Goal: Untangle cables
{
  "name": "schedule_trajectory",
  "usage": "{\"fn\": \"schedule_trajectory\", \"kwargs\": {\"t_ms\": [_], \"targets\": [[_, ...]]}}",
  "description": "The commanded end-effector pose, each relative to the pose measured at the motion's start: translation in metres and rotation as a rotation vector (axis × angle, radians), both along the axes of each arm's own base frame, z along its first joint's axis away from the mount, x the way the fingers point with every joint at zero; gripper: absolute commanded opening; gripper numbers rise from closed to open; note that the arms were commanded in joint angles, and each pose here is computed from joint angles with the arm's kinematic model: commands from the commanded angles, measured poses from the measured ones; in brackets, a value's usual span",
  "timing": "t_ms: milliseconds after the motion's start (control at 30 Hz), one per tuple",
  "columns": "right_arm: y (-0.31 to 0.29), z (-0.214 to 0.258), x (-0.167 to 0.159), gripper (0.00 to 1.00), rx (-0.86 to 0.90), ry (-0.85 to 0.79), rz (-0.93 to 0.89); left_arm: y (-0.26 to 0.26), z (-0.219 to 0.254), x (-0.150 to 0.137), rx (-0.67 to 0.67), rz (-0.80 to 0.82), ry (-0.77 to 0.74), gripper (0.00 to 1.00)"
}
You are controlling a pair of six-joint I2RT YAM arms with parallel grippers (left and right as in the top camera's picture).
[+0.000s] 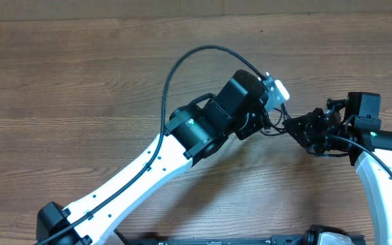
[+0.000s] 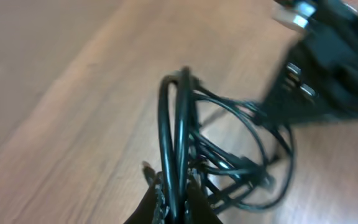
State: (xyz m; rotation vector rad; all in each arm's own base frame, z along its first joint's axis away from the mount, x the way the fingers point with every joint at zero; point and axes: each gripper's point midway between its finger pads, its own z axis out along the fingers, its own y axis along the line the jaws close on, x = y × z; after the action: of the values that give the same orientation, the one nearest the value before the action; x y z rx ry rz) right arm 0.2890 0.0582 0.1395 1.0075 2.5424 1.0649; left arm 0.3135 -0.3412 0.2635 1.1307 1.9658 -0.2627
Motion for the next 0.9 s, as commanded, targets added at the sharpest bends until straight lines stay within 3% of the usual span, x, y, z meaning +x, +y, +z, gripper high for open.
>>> {"fn": "schedule_trajectory", "kwargs": {"t_ms": [0, 333, 500, 633, 733, 867], "targets": [[-0.005, -0.005, -0.006, 0.20, -0.063, 0.003, 0.036, 0.021, 0.051, 0.021, -0.105, 0.204, -0.108, 0.04], [0.003, -0.002, -0.014, 0.21, -0.018, 0.014, 0.074, 0.017, 0.070, 0.032, -0.185, 0.233, -0.158, 0.04], [0.006, -0.003, -0.018, 0.21, 0.001, 0.034, 0.079, 0.032, 0.083, 0.050, -0.247, 0.345, -0.188, 0.04], [0.003, 0.002, -0.006, 0.22, -0.013, -0.028, 0.077, 0.034, 0.085, 0.053, -0.248, 0.333, -0.198, 0.04], [-0.002, 0.017, 0.022, 0.40, -0.045, -0.179, 0.075, 0.025, 0.070, 0.040, -0.120, 0.169, -0.202, 0.04], [-0.006, 0.034, 0.046, 0.64, -0.074, -0.318, 0.074, 0.027, 0.052, 0.028, -0.031, 0.099, -0.167, 0.04]]}}
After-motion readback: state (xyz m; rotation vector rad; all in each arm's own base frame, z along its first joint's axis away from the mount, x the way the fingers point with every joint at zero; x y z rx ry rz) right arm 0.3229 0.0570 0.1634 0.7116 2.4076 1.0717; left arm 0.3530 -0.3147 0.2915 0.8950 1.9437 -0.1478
